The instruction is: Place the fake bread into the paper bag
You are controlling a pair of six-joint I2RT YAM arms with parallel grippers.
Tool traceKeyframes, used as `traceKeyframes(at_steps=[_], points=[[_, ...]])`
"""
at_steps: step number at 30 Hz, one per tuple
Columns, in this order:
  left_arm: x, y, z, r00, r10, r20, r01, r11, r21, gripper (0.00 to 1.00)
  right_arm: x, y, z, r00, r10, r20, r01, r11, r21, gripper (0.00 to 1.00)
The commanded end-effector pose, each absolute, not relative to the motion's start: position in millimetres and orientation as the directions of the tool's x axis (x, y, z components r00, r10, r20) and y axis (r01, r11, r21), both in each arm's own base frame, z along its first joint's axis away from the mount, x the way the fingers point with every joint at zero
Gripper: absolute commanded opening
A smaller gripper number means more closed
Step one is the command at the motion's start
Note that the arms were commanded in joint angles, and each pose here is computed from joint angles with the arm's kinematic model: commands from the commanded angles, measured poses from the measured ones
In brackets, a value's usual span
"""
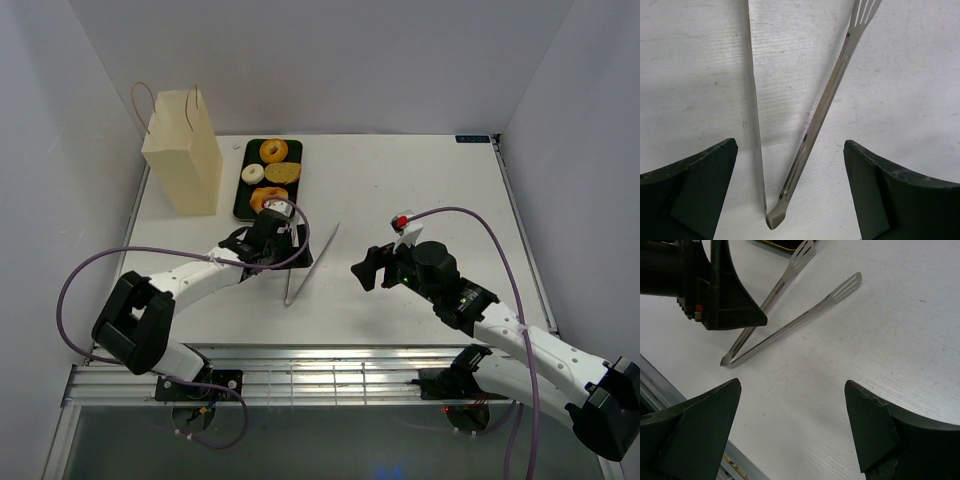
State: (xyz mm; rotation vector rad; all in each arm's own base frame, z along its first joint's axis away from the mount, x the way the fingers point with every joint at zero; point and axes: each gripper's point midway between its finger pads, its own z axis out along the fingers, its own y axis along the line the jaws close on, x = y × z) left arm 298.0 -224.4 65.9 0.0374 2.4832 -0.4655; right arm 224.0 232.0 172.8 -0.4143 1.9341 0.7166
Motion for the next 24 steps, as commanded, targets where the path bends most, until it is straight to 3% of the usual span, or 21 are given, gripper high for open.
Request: traceKeyframes(at_steps=[1,19,24], points=[[293.4,-223.9,85.6,-0.763,-0.07,-0.643,0.196,0.922,-0.333,0.98,224.1,225.8,166.3,-0.448,0.006,-0.894,-0.557,0.78,0.284,0.9],[267.3,-233.1,33.8,-0.707,0.149,-0.691,0.31,0.944,-0.114,0.98,220.6,212.1,173.2,-0.44,0.023,-0.898,-0.525,0.804,0.278,0.9],[266.7,-231.6,14.5,-0.723,0.158,-0.673,0.289,0.953,-0.087,0.91,220.2,206.4,173.9,-0.432,0.028,-0.901,-0.513,0.814,0.272,0.9]])
